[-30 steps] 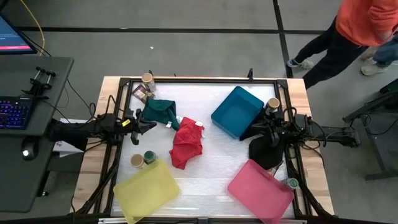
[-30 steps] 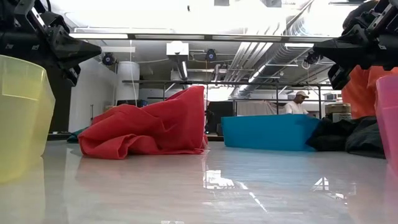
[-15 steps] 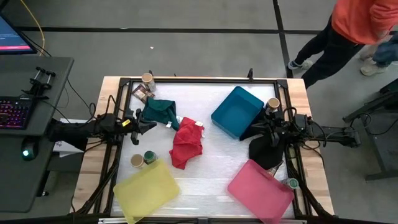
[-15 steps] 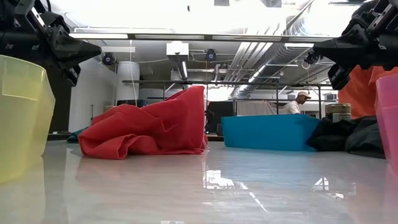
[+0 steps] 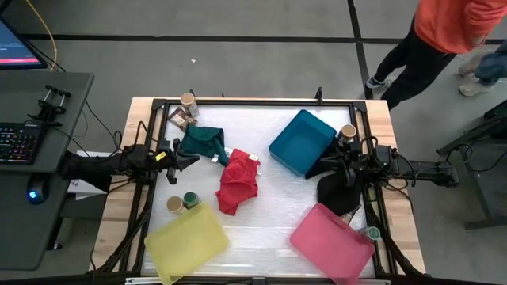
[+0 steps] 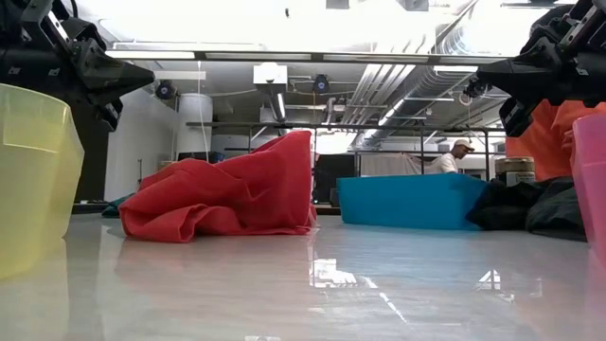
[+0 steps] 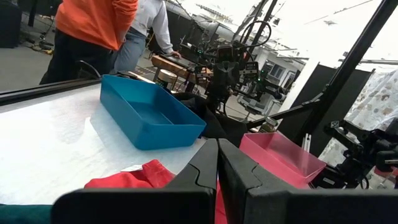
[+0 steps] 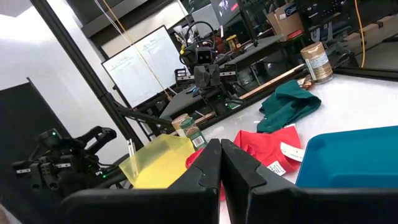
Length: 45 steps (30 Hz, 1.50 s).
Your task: Sort spices by type
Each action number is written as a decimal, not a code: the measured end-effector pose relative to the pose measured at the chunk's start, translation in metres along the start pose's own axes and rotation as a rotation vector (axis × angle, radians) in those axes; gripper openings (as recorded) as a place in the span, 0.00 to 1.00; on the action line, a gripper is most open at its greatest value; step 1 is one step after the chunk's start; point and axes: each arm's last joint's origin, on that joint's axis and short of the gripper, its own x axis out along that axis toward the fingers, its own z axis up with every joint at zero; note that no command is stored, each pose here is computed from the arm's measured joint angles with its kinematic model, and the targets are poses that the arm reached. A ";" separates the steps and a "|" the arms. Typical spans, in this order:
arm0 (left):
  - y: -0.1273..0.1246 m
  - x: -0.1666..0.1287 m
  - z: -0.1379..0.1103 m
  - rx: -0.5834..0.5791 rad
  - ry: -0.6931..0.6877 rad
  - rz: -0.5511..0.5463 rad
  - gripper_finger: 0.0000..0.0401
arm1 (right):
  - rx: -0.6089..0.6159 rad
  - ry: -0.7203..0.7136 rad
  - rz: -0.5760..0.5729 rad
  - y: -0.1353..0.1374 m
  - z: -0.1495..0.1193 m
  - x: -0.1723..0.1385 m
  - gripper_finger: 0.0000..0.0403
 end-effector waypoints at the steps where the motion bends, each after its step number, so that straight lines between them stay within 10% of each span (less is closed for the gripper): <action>1: 0.000 0.000 0.000 0.000 0.000 0.000 0.00 | 0.001 0.000 0.000 0.000 0.000 0.000 0.00; 20: 0.000 0.000 0.000 0.000 0.000 0.000 0.00 | 0.003 -0.020 -0.013 0.000 0.001 0.000 0.00; 26: 0.000 0.000 0.000 0.000 0.000 0.000 0.00 | 0.451 -0.397 -0.092 0.003 0.024 -0.004 0.00; 34: 0.000 0.000 0.000 0.000 0.000 0.000 0.00 | 0.337 -0.539 0.254 0.039 0.081 -0.019 0.00; 45: 0.000 0.000 0.000 0.000 0.000 0.000 0.00 | 0.190 0.227 -0.242 0.073 0.143 0.005 0.07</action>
